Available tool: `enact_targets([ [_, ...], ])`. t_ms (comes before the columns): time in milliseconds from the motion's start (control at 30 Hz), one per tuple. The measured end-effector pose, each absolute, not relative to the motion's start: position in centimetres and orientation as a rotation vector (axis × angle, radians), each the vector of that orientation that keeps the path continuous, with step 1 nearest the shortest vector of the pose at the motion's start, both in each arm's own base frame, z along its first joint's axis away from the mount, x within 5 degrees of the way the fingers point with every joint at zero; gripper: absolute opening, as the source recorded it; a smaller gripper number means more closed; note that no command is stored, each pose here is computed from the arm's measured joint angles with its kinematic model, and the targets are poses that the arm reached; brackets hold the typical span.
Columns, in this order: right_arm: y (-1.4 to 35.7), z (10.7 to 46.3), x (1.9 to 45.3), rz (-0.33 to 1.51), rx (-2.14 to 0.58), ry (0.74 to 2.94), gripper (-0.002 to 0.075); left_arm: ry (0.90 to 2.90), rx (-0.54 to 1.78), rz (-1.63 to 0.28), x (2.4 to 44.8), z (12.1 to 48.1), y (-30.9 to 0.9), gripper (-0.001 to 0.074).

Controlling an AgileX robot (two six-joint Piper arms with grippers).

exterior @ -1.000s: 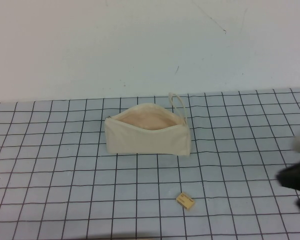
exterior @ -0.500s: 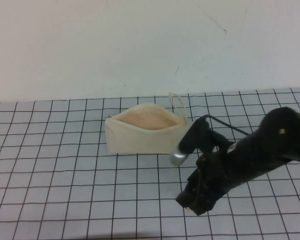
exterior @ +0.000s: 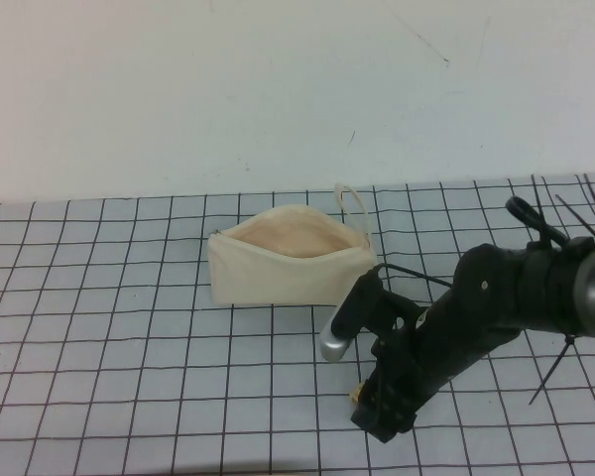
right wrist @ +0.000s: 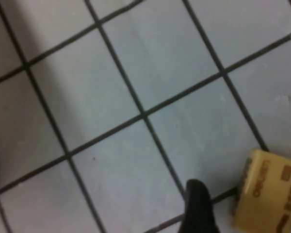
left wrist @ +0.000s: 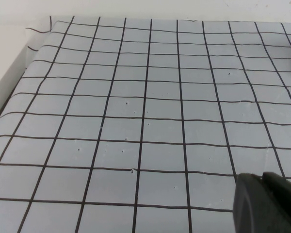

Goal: Put eraser into pencil case
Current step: Pick up the eraser from the table, then place the eraser on the pencil case

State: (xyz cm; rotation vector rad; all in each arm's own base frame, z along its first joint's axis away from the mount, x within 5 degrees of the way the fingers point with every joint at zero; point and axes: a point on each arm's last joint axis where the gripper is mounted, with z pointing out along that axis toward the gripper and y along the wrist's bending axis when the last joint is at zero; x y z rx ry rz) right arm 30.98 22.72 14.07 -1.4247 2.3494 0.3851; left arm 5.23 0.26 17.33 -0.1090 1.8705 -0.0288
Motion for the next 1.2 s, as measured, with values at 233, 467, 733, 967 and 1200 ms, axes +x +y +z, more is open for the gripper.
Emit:
enact_targets([
  [233, 22.8, 13.7, 31.5, 0.354, -1.405, 2.327, 0.0333, 1.87, -0.109, -0.029, 5.2, 17.3, 0.3, -0.0003],
  [467, 23.1, 14.3, 31.8, 0.347, -1.477, 2.27, 0.0205, 1.87, -0.109, -0.029, 5.2, 17.3, 0.3, -0.0003],
  [733, 25.2, 21.0, 33.9, 0.407, -1.512, 2.111, 0.0205, 1.87, -0.109, -0.029, 5.2, 17.3, 0.3, -0.0003],
  [967, 26.8, 28.6, 36.6, 0.367, -1.276, 1.857, 0.0205, 1.87, -0.109, -0.029, 5.2, 17.3, 0.3, -0.0003],
  [1200, 27.0, 28.5, 38.2, 0.298, -1.163, 1.8, 0.0332, 1.87, -0.109, -0.029, 5.2, 17.3, 0.3, -0.0003],
])
